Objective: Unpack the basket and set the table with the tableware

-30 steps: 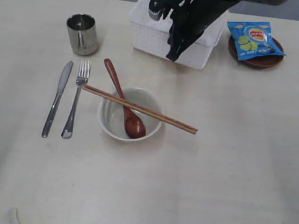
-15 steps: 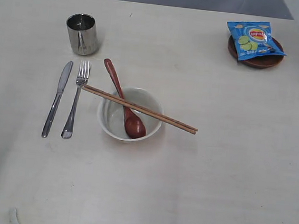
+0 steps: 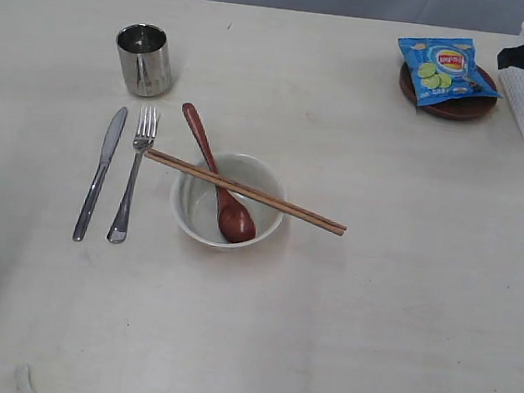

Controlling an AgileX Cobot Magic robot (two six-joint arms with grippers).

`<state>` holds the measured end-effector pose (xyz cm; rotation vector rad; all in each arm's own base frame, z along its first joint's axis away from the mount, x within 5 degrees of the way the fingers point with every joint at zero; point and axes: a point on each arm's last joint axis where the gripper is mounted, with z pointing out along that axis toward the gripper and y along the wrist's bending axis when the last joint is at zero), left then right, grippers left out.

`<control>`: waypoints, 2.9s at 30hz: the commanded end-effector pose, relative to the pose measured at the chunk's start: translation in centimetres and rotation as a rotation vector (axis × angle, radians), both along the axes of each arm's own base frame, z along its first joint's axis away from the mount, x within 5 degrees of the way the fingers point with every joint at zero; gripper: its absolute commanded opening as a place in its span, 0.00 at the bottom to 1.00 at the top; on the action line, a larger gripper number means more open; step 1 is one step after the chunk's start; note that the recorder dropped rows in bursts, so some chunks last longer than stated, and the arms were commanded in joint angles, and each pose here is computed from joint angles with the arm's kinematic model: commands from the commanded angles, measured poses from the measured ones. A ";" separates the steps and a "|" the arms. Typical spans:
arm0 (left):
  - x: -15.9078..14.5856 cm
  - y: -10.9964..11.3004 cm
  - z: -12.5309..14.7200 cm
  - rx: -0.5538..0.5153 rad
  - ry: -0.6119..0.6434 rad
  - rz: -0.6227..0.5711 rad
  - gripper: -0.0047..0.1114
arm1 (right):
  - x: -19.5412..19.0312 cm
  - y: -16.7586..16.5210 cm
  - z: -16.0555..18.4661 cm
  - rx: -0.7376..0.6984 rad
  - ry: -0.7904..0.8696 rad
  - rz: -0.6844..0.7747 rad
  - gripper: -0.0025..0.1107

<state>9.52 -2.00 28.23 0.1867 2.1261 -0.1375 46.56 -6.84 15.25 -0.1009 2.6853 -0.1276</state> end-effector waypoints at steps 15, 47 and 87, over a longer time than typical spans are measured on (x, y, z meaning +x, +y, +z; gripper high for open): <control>-0.1 0.0 -0.2 0.008 0.007 -0.003 0.04 | 0.0 10.5 -1.3 0.166 0.065 0.238 0.02; -0.1 0.0 -0.2 0.004 0.008 -0.003 0.04 | -3.9 27.0 -1.1 0.378 0.114 0.217 0.02; 0.0 0.0 -0.1 -0.007 -0.008 -0.001 0.04 | -4.7 25.7 1.5 0.330 0.134 -0.099 0.02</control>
